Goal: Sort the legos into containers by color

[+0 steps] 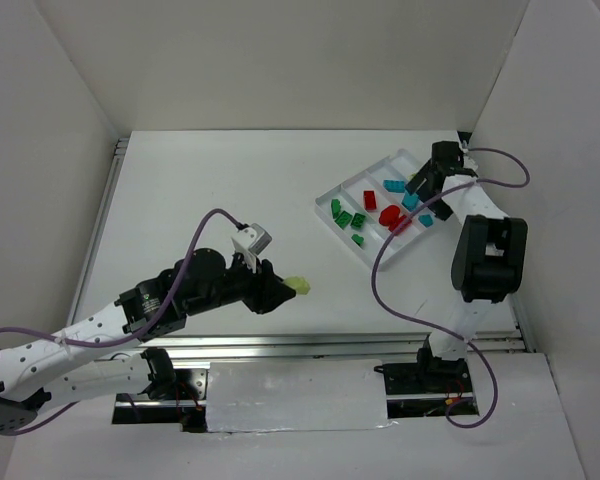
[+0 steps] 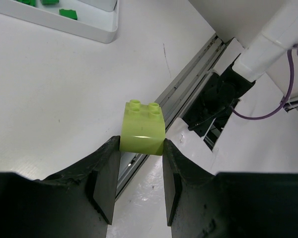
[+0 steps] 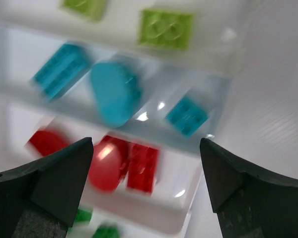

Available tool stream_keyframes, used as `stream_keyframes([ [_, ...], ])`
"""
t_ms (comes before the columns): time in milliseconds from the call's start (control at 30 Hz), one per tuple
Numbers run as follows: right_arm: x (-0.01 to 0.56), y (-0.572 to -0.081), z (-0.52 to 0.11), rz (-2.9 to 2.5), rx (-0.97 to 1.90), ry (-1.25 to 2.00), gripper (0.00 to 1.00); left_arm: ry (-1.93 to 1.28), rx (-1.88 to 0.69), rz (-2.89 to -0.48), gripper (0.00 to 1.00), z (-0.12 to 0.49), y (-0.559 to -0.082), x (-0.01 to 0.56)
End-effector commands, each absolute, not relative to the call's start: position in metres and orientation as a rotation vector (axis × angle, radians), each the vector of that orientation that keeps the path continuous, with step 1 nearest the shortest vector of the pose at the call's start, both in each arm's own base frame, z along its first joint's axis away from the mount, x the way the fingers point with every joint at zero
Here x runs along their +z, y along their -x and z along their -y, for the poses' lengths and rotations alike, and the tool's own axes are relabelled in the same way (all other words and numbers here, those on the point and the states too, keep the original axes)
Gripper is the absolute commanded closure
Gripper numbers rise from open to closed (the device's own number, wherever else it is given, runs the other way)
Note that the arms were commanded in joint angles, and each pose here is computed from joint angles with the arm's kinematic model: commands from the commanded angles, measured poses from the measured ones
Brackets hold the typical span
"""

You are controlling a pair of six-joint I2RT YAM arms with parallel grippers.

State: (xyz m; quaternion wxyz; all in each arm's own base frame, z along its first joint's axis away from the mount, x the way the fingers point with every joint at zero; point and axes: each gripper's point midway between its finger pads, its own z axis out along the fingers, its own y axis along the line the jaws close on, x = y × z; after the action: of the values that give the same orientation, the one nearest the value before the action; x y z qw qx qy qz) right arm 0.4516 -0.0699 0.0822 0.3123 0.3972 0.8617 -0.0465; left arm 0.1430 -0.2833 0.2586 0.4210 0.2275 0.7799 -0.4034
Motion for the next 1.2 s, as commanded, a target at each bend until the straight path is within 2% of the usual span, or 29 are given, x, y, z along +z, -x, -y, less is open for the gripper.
stream_keyframes([
  [0, 0.177, -0.457, -0.005, -2.18, 0.301, -0.688, 0.05, -0.491, -1.078, -1.814, 1.0, 0.288, -0.153, 0.303],
  [33, 0.221, -0.455, -0.033, -2.078, 0.473, -0.534, 0.05, -0.466, -1.082, -1.799, 1.0, 0.286, -0.158, 0.309],
  [67, 0.227, -0.432, -0.08, -2.103, 0.75, -0.331, 0.05, -0.453, -1.108, -1.791, 1.0, 0.287, -0.16, 0.313],
  [100, 0.267, -0.416, -0.108, -1.988, 0.876, -0.154, 0.0, -0.417, -1.121, -1.765, 1.0, 0.283, -0.17, 0.321],
  [167, 0.279, -0.375, -0.152, -1.933, 1.075, 0.069, 0.0, -0.434, -1.222, -1.751, 1.0, 0.286, -0.169, 0.327],
  [233, 0.301, -0.338, -0.177, -1.833, 1.152, 0.239, 0.0, -0.394, -1.282, -1.686, 1.0, 0.279, -0.191, 0.34],
  [300, 0.318, -0.298, -0.193, -1.761, 1.324, 0.386, 0.0, -0.445, -1.45, -1.682, 1.0, 0.282, -0.182, 0.336],
  [333, 0.332, -0.277, -0.199, -1.671, 1.402, 0.419, 0.0, -0.423, -1.509, -1.593, 1.0, 0.278, -0.191, 0.353],
  [533, 0.351, -0.198, -0.236, -1.544, 1.561, 0.654, 0.0, -0.549, -1.755, -1.439, 1.0, 0.281, -0.164, 0.355],
  [767, 0.349, -0.154, -0.25, -1.476, 1.708, 0.726, 0.01, -0.571, -1.824, -1.37, 1.0, 0.281, -0.156, 0.359],
  [900, 0.336, -0.17, -0.256, -1.549, 1.63, 0.65, 0.03, -0.558, -1.811, -1.385, 1.0, 0.281, -0.159, 0.358],
  [1167, 0.344, -0.155, -0.27, -1.512, 1.709, 0.716, 0.09, -0.546, -1.776, -1.422, 1.0, 0.281, -0.163, 0.353],
])
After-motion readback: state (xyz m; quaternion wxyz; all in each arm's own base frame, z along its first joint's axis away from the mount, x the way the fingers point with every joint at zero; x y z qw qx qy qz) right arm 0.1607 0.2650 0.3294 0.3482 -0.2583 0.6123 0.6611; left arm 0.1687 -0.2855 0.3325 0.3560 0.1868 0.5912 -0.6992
